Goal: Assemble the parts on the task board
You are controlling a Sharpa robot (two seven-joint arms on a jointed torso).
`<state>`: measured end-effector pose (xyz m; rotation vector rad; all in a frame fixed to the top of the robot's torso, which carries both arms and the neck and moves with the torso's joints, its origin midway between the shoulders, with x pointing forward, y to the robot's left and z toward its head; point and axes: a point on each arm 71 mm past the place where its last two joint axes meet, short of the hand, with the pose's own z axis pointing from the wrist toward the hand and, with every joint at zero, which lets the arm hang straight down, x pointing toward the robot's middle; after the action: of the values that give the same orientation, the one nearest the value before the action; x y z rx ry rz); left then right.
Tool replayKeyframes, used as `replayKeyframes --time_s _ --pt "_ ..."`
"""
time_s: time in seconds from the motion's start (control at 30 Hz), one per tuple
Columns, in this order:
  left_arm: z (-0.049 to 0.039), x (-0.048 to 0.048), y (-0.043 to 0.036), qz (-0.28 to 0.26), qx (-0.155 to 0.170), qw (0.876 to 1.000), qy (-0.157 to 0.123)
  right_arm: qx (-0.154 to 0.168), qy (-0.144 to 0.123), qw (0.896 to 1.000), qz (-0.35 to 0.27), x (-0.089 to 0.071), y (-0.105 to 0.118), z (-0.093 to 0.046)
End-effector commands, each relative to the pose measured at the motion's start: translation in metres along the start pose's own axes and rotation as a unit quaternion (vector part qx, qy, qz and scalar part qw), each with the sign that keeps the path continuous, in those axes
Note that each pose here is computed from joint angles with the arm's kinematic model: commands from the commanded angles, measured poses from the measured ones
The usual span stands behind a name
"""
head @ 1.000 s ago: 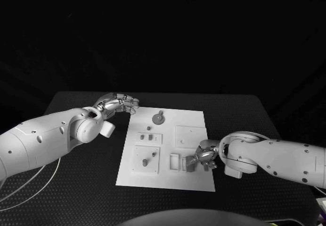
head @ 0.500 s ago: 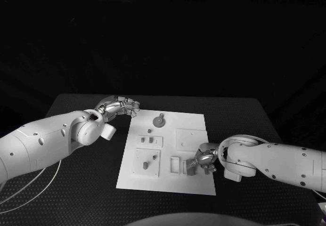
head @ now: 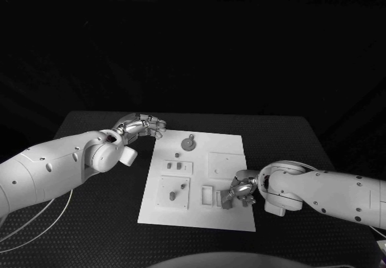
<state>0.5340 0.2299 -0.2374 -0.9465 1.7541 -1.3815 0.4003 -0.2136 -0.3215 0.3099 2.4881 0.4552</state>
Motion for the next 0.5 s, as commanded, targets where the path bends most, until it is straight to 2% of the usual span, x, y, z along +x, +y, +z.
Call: replayKeyframes --time_s 0.03,0.5 --pt "0.0006 0.0023 -0.0013 -0.005 0.005 1.000 0.008 0.011 -0.004 1.000 -0.007 0.0031 -0.0020 0.0021" --pt "0.0004 0.0019 -0.0013 -0.005 0.004 1.000 0.007 0.020 -0.019 1.000 -0.009 0.0066 0.0036 0.0044"
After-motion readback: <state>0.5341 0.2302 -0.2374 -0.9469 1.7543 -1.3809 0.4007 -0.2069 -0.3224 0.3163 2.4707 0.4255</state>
